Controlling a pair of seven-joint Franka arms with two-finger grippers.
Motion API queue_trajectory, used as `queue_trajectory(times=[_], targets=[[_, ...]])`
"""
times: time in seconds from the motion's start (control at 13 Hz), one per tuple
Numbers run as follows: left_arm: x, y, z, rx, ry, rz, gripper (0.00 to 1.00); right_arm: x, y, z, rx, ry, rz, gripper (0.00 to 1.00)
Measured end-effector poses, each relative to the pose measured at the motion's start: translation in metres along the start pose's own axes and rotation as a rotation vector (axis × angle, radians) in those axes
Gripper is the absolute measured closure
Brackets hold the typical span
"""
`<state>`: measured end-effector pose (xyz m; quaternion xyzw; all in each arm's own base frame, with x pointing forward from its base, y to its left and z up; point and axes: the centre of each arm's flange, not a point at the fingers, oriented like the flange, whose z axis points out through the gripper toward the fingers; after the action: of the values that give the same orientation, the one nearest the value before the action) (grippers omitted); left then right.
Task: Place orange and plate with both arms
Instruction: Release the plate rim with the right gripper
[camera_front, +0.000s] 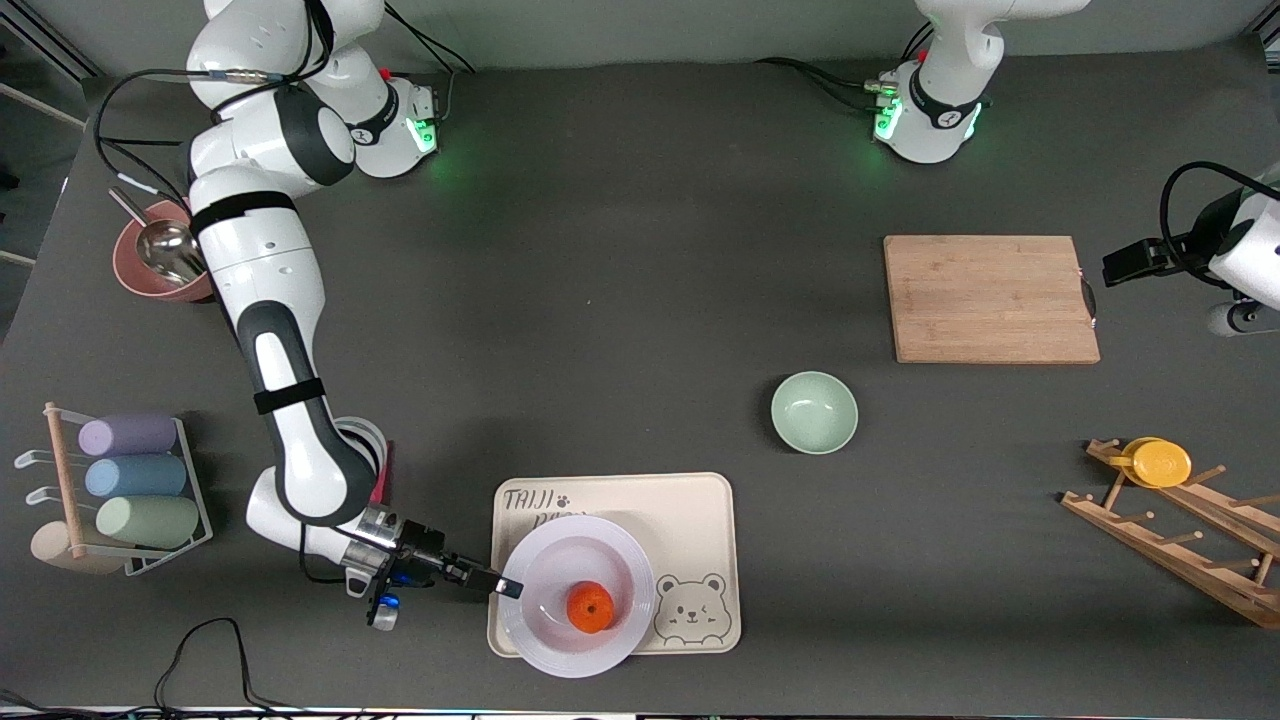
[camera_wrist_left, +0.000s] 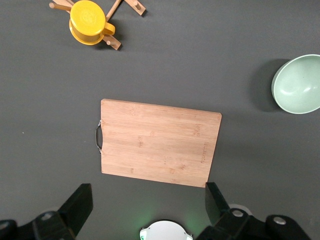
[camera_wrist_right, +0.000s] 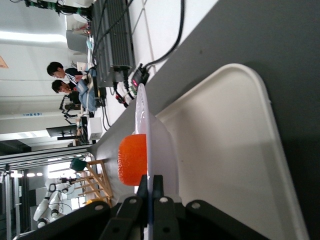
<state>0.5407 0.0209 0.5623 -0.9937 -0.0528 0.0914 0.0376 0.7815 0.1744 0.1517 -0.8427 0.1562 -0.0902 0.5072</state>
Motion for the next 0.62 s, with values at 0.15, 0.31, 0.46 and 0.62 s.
queue_trajectory(times=[0.15,0.31,0.46,0.62], targets=[[0.000,0.000,0.000,0.000,0.000,0.000,0.00,-0.005,0.002,0.008,-0.011,-0.007,-0.005,0.96],[0.000,0.000,0.000,0.000,0.000,0.000,0.00,-0.010,0.000,0.016,-0.016,-0.007,-0.012,0.96],[0.000,0.000,0.001,0.000,-0.001,0.000,0.00,-0.014,0.001,0.021,-0.020,-0.013,-0.012,0.96],[0.001,0.000,0.001,0.000,-0.002,0.000,0.00,-0.015,0.000,0.023,-0.022,-0.003,-0.012,0.96]])
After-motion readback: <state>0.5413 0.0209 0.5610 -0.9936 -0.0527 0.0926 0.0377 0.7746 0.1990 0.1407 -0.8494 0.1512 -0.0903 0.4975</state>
